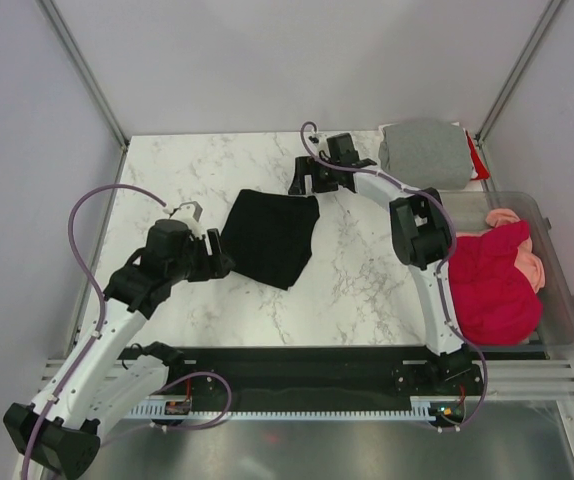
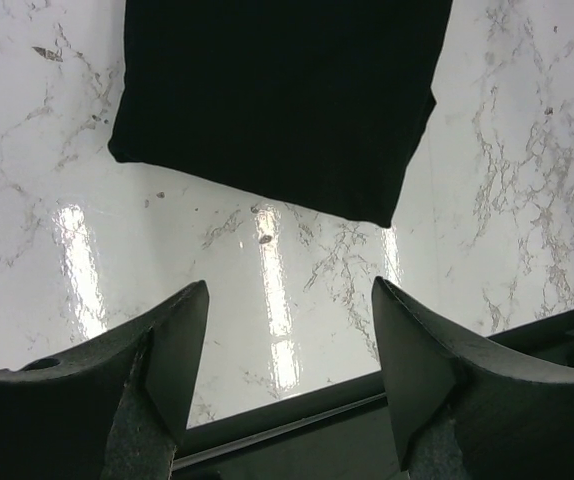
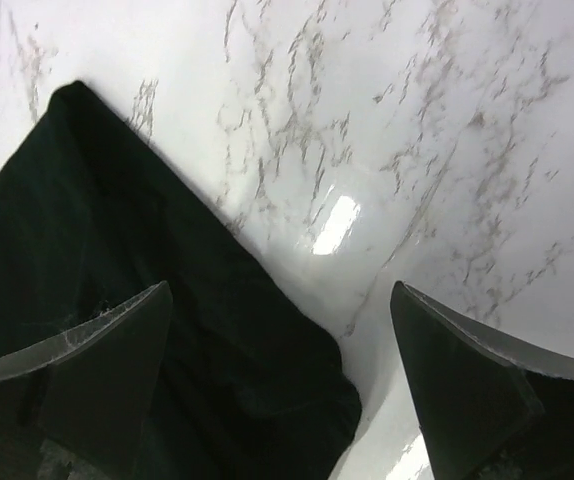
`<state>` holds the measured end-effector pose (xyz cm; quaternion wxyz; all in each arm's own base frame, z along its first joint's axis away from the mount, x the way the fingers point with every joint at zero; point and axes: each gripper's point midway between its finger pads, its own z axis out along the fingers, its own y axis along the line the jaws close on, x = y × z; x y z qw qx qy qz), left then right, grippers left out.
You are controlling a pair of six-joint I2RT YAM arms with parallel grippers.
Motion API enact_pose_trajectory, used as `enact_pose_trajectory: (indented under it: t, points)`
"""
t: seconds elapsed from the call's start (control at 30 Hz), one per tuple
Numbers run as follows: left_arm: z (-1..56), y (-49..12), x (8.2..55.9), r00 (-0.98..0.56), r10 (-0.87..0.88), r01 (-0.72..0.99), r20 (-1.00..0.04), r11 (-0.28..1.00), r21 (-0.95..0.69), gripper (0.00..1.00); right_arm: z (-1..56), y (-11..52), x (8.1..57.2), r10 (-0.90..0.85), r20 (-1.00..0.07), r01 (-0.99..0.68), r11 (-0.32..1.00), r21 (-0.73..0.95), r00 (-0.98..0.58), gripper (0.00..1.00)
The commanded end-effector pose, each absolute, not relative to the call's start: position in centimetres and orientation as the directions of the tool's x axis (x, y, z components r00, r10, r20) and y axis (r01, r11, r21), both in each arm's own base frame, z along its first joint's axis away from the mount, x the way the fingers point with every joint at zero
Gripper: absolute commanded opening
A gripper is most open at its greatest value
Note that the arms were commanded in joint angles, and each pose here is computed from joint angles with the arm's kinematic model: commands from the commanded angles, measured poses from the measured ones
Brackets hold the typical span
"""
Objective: Fold and stack the t-shirts
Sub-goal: Neatly place the folded tshirt to the corner
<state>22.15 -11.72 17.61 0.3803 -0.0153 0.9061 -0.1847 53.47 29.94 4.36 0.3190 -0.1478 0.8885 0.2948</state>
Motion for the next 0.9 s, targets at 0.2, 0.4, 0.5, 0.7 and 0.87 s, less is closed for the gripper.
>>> enact_pose_trajectory:
  t: [0.2,0.4,0.5,0.7,0.87]
  points:
    - [18.7,-11.8,22.8,-0.665,-0.162,0.145,-0.729,0.929,-0.339,0.73,7.8,31.8,46.3,-0.047,-0.616,-0.502,0.631,0.592,-0.786,0.98]
    - [18.4,-11.9,22.8,-0.674,-0.158,0.145,-0.721,0.930,-0.339,0.73,9.3,33.7,43.0,-0.104,-0.631,-0.565,0.572,0.594,-0.769,0.98]
    - [18.4,-11.9,22.8,-0.674,-0.158,0.144,-0.721,0.930,-0.339,0.73,9.6,34.3,42.4,-0.118,-0.639,-0.583,0.558,0.590,-0.760,0.98]
    - [18.2,-11.9,22.9,-0.681,-0.154,0.141,-0.716,0.932,-0.335,0.72,9.4,35.3,42.1,-0.116,-0.628,-0.586,0.519,0.623,-0.770,0.98]
    - [18.1,-11.9,22.9,-0.684,-0.152,0.140,-0.714,0.932,-0.333,0.72,7.2,34.8,41.0,-0.188,-0.623,-0.598,0.580,0.554,-0.759,0.98]
